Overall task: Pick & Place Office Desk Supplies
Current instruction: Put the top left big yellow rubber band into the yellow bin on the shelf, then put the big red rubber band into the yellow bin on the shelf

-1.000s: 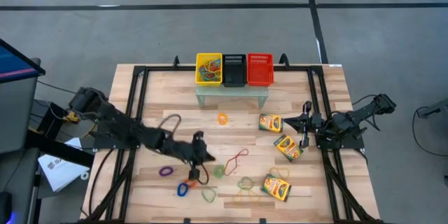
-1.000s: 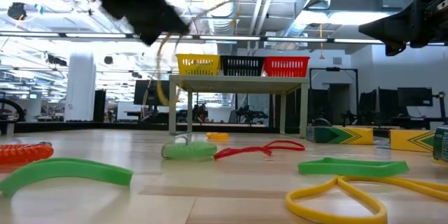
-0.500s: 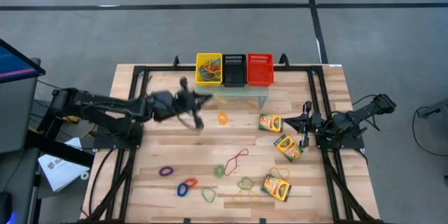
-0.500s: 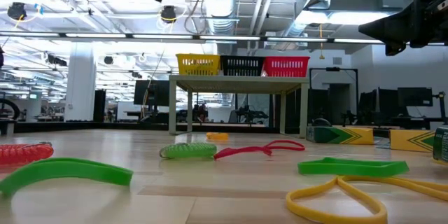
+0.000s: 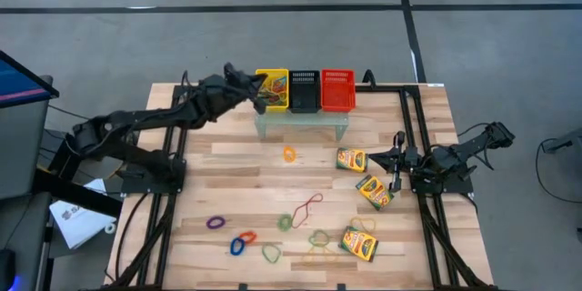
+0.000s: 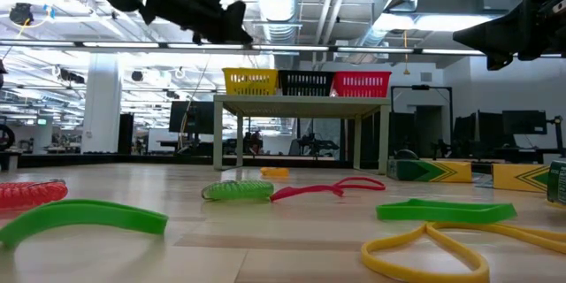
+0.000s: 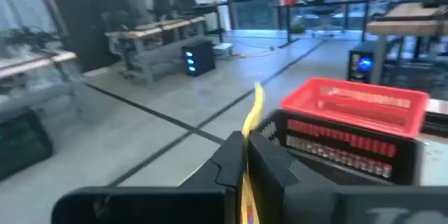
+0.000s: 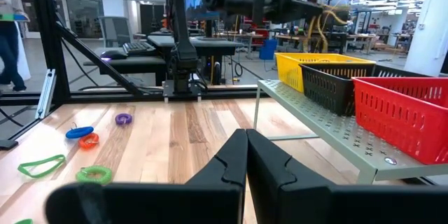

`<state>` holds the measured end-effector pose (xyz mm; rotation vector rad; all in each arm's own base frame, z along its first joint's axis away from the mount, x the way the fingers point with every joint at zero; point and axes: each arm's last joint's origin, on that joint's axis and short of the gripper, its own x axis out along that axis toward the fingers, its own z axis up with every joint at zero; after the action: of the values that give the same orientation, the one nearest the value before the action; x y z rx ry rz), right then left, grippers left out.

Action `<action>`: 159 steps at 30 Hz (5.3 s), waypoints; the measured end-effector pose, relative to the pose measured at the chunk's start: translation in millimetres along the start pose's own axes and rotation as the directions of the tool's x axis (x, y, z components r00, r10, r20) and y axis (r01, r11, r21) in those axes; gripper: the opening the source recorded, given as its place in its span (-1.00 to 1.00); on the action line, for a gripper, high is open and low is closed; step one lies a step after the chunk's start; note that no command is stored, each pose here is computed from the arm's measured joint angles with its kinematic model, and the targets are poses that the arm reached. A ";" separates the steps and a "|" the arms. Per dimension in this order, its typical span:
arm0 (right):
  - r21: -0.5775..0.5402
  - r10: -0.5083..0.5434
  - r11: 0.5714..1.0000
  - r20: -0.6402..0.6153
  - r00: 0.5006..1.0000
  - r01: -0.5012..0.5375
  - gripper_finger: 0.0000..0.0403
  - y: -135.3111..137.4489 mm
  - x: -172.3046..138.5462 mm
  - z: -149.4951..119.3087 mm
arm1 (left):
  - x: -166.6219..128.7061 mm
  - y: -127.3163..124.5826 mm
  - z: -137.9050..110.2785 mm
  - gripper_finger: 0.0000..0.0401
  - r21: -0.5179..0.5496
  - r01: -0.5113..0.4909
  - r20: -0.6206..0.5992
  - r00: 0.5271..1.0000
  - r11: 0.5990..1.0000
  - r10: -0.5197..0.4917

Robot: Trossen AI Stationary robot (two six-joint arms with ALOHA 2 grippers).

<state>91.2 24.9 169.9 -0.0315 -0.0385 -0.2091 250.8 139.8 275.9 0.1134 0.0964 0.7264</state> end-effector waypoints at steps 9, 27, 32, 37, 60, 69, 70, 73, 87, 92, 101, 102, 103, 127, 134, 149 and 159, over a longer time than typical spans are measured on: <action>0.000 0.000 1.000 0.000 1.000 0.000 -0.98 0.0 0.0 0.0 | 7.3 -8.4 -12.7 -0.69 0.012 0.049 -0.052 0.997 0.999 -0.048; 0.008 -0.012 1.000 -0.001 1.000 0.012 -0.98 -0.4 0.0 0.0 | -31.9 -21.3 -4.4 0.34 0.000 0.068 -0.229 0.971 0.998 -0.066; 0.008 -0.018 1.000 -0.001 1.000 0.018 -0.98 -0.5 0.0 -0.1 | -32.4 -14.3 -1.8 0.33 0.013 -0.008 -0.218 0.976 1.000 0.011; 0.024 -0.018 1.000 -0.001 1.000 0.018 -0.98 -0.5 0.0 -0.1 | -31.0 -11.4 -1.6 0.32 -0.011 0.012 -0.212 0.977 1.000 -0.014; 0.031 -0.019 0.999 -0.002 1.000 0.019 -0.98 -0.5 0.0 -0.1 | -101.7 -200.4 -25.7 0.30 -0.075 0.623 -0.080 0.775 0.779 -0.627; 0.052 -0.019 0.998 -0.002 1.000 0.019 -0.98 -0.5 0.0 -0.1 | -83.7 -237.7 -91.2 0.30 -0.106 0.577 -0.183 0.789 0.810 -0.586; 0.053 -0.018 0.998 -0.002 1.000 0.018 -0.98 -0.5 0.0 -0.1 | -81.6 -241.0 -97.8 0.30 -0.096 0.570 -0.202 0.792 0.816 -0.576; 0.060 -0.018 0.998 -0.002 1.000 0.018 -0.98 -0.5 0.0 -0.1 | -74.8 -252.2 -113.0 0.30 -0.076 0.558 -0.242 0.794 0.827 -0.558; 0.058 -0.018 0.998 -0.004 1.000 0.018 -0.98 -0.4 0.1 -0.3 | -55.9 -283.0 -138.5 0.30 -0.015 0.557 -0.370 0.768 0.831 -0.522; 0.041 -0.018 0.999 -0.015 1.000 0.018 -0.98 0.2 0.8 -1.4 | -45.1 -275.9 -138.5 0.30 -0.031 0.537 -0.370 0.777 0.843 -0.508; 0.039 -0.017 0.999 -0.017 1.000 0.018 -0.98 0.3 0.9 -1.6 | -36.5 -271.6 -135.4 0.30 -0.145 0.510 -0.339 0.779 0.848 -0.527; 0.039 -0.017 0.999 -0.017 1.000 0.018 -0.98 0.3 0.9 -1.6 | -36.5 -272.3 -134.3 0.30 -0.156 0.520 -0.330 0.774 0.840 -0.540; 0.039 -0.017 0.999 -0.017 1.000 0.018 -0.98 0.3 0.9 -1.6 | -37.1 -273.0 -134.0 0.30 -0.159 0.524 -0.327 0.772 0.837 -0.546; 0.037 -0.017 0.999 -0.016 1.000 0.018 -0.98 0.3 0.9 -1.5 | -19.5 -294.7 -170.1 0.20 -0.112 0.506 -0.429 0.752 0.855 -0.501; 0.037 -0.017 0.999 -0.016 1.000 0.018 -0.98 0.3 0.9 -1.4 | -19.0 -292.3 -170.1 -0.28 -0.147 0.478 -0.445 0.750 0.866 -0.490; 0.040 -0.017 0.999 -0.016 1.000 0.018 -0.98 0.3 0.9 -1.5 | -20.6 -291.7 -163.9 -0.97 -0.151 0.495 -0.442 0.740 0.856 -0.506; 0.040 -0.017 0.999 -0.017 1.000 0.018 -0.98 0.3 0.9 -1.5 | -28.8 -277.1 -107.9 -0.93 -0.082 0.535 -0.417 0.748 0.841 -0.517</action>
<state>92.3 24.9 168.5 0.0106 -0.0267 -0.2259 397.6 -77.4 132.7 -0.0380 0.5454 0.1635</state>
